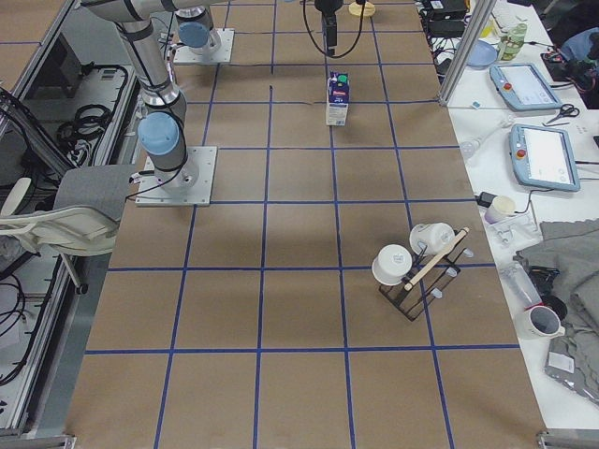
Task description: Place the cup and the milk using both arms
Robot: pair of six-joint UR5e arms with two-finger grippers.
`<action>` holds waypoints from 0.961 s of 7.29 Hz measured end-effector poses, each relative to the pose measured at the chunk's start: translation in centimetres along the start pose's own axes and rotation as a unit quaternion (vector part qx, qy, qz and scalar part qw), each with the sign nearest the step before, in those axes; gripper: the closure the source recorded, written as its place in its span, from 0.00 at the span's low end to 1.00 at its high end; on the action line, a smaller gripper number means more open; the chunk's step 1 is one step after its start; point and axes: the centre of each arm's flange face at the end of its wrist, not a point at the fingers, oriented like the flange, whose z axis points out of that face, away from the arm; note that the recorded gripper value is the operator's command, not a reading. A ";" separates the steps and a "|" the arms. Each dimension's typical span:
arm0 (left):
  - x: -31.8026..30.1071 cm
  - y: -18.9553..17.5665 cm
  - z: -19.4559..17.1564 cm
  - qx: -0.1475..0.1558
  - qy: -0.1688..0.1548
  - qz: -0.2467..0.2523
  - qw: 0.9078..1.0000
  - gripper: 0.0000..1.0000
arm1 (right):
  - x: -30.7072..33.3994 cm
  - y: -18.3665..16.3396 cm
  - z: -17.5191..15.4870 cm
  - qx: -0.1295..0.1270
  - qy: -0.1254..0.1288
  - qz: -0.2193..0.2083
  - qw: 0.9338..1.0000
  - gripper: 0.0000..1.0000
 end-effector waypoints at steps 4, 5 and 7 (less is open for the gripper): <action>0.0 0.0 -0.1 0.000 0.001 0.000 1.000 0.00 | 3.9 -1.0 -1.2 -0.003 0.014 0.041 0.999 0.00; 0.0 0.0 -0.1 0.000 0.001 0.000 1.000 0.00 | 4.1 -0.8 -1.1 -0.008 0.014 0.044 0.999 0.00; 0.1 0.1 -0.1 0.001 0.001 0.000 1.000 0.00 | 4.1 -0.3 -0.3 -0.018 0.012 0.045 0.999 0.00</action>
